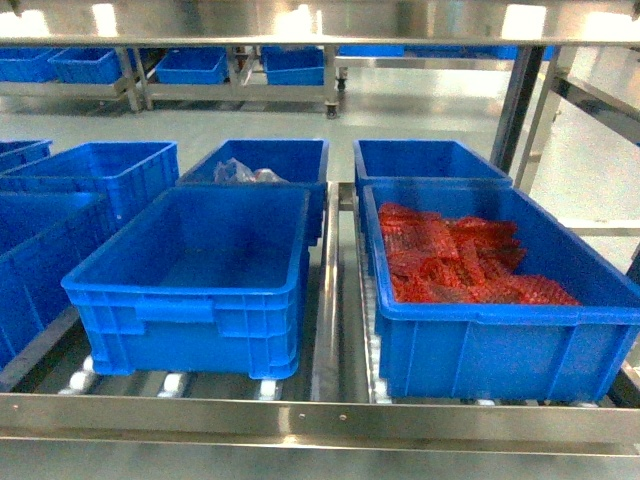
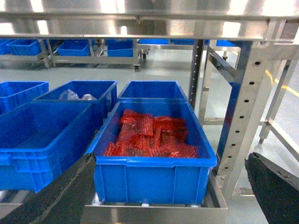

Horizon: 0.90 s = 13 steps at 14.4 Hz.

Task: Pick blue part to blue bin on bottom shelf

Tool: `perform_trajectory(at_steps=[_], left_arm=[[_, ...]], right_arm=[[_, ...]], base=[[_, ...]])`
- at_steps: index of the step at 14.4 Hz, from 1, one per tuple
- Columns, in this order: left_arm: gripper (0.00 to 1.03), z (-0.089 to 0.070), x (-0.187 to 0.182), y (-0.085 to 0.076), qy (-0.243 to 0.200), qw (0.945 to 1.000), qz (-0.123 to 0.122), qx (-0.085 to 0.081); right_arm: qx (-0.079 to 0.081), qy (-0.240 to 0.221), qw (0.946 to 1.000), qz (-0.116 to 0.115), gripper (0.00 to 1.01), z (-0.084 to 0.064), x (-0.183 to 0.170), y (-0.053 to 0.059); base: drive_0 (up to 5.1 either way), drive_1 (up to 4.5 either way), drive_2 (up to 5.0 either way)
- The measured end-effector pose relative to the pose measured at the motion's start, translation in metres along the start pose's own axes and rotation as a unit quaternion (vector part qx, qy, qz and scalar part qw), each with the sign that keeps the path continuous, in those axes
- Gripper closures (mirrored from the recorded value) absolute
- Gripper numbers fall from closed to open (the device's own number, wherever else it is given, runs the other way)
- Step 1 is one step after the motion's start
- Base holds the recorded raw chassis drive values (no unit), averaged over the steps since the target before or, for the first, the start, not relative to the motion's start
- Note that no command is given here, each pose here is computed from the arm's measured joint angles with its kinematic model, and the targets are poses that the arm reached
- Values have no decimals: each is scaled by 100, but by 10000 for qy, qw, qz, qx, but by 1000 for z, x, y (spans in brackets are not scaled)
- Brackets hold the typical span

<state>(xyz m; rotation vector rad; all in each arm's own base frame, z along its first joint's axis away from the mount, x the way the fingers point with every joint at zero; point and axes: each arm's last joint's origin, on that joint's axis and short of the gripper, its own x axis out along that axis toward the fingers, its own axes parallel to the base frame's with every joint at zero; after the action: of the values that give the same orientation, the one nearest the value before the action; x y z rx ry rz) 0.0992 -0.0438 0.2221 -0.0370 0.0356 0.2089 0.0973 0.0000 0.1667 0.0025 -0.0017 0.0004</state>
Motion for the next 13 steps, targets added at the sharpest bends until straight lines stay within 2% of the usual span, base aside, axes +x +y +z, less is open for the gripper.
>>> perform_trajectory(at_steps=[13], left_arm=[[60, -1, 0, 0, 13, 10000, 3, 14]], right_arm=[[4, 6, 10000, -6, 3, 0, 0, 0]], base=[[0, 0, 0]])
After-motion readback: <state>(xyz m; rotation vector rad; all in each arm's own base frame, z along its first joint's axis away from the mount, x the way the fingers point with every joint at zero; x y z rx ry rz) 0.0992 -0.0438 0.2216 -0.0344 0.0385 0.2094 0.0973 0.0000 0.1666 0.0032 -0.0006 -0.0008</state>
